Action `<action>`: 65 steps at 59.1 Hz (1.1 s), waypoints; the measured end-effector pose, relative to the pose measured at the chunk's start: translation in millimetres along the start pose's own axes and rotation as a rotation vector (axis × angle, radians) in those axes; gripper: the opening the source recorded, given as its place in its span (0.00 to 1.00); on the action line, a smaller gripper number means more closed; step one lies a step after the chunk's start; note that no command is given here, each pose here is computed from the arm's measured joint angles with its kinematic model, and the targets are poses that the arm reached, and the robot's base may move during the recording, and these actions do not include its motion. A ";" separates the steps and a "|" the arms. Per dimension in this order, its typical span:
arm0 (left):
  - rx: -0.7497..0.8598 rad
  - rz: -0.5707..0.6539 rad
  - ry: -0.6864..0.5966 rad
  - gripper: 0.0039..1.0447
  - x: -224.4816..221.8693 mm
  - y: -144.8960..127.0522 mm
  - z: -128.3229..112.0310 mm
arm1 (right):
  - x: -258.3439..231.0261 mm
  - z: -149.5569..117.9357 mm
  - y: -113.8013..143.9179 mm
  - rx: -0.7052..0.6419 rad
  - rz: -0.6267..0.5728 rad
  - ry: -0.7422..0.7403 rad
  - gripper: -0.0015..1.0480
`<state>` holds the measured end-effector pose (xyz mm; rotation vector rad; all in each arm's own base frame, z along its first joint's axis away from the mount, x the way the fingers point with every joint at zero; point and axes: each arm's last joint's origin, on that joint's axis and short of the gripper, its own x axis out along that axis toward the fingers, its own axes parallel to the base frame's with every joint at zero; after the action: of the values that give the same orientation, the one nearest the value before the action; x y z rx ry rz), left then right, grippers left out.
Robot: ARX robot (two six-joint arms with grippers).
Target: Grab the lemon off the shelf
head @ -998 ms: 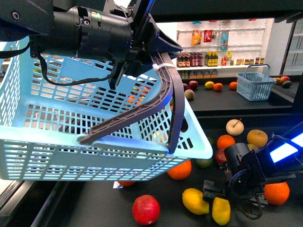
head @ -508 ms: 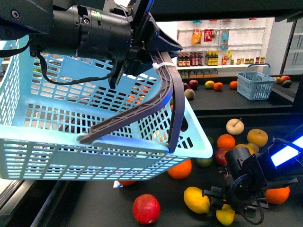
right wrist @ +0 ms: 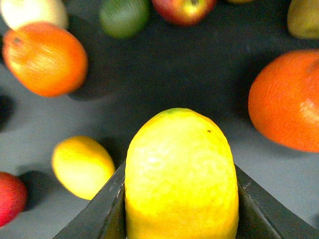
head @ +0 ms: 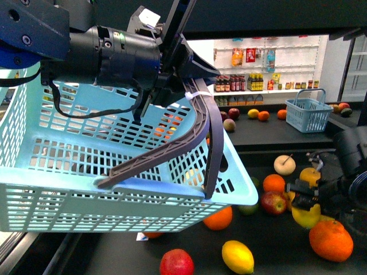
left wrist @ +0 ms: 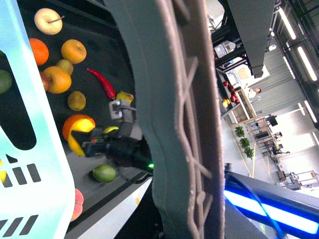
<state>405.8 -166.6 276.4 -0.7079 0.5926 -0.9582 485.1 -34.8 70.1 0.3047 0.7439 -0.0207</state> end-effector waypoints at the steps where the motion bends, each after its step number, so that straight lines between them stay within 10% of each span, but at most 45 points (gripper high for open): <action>1: 0.000 0.000 0.000 0.08 0.0 0.0 0.0 | -9.5 6.0 1.6 0.005 0.018 -0.014 0.44; 20: 0.000 0.000 0.000 0.08 0.0 0.0 0.0 | -130.9 58.4 54.5 0.054 0.337 -0.159 0.44; 65: 0.000 0.000 0.000 0.08 0.0 0.0 0.0 | -119.4 3.2 150.5 0.015 0.471 -0.014 0.44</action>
<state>405.8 -166.6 276.4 -0.7079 0.5926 -0.9582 418.1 97.6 192.2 0.4871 0.6436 0.4172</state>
